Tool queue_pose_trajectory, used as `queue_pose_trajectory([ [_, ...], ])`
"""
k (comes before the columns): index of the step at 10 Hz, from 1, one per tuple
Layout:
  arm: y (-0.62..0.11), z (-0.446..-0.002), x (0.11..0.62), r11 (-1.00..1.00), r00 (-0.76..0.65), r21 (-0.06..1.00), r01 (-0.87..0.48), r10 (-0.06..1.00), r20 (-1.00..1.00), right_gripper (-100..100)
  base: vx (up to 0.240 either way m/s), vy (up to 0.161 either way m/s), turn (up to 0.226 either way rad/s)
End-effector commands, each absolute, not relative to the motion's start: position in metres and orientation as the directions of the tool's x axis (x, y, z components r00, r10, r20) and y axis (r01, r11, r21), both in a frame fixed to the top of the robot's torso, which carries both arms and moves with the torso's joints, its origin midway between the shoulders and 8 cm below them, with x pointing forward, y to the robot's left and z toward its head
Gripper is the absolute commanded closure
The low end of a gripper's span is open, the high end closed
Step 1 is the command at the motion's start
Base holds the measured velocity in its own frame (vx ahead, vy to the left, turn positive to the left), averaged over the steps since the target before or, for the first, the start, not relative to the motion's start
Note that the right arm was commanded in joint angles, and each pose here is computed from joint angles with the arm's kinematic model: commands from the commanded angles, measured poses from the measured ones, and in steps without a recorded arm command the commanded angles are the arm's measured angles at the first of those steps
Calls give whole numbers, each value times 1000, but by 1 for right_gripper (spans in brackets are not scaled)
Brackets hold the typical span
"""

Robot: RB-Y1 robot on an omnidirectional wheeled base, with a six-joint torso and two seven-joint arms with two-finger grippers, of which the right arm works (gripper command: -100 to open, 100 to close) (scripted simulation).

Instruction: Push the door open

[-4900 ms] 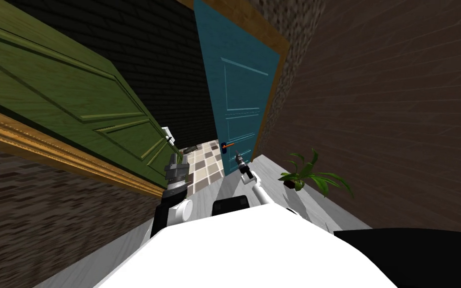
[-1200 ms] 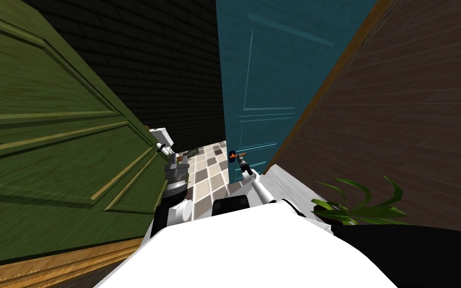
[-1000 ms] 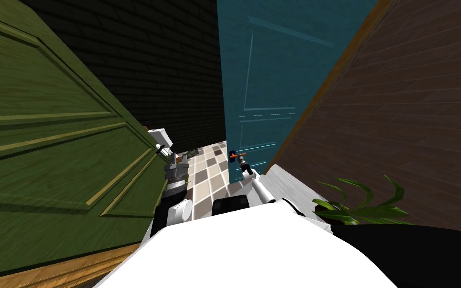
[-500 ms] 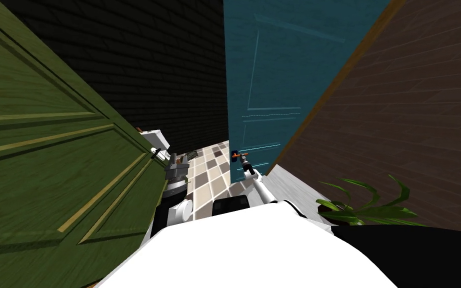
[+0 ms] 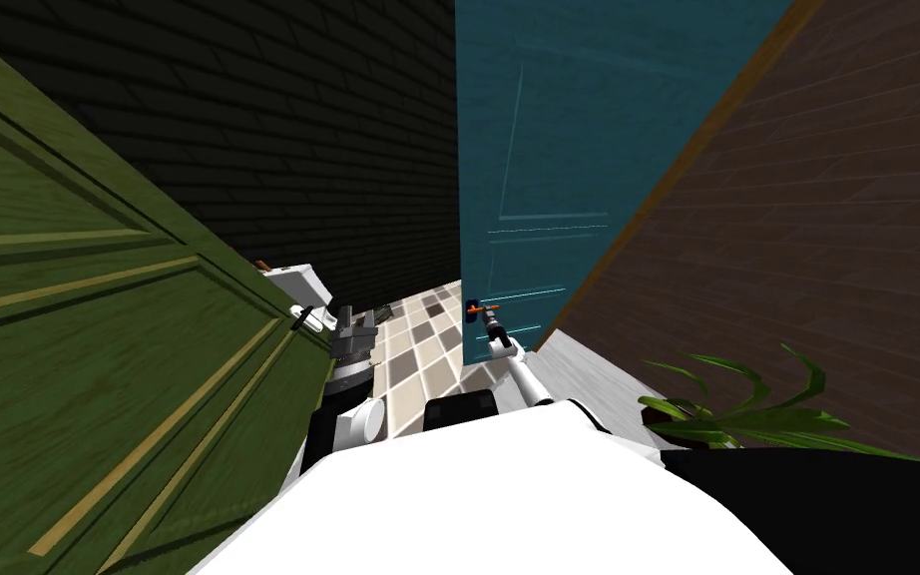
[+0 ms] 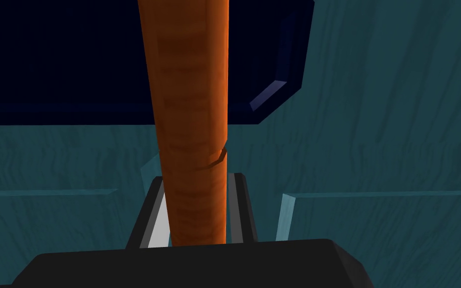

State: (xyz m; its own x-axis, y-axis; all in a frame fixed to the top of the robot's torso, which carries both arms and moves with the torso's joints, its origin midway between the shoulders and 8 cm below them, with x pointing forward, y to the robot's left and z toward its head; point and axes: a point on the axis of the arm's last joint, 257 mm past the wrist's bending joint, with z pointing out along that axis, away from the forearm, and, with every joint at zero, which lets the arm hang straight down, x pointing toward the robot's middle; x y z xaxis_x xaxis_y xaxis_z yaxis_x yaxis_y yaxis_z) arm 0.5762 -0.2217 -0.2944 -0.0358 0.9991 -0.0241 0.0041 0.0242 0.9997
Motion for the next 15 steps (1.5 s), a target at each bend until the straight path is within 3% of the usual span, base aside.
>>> queue_pose_trajectory([
  [1,-237,-290,580,24,-9,1000,-5,1000,-24,100,144,129,-86],
  [7,-255,-292,580,3,44,1000,-1,999,-3,100,149,118,-69],
  [15,-310,-291,577,27,127,1000,1,991,-27,100,157,65,-45],
])
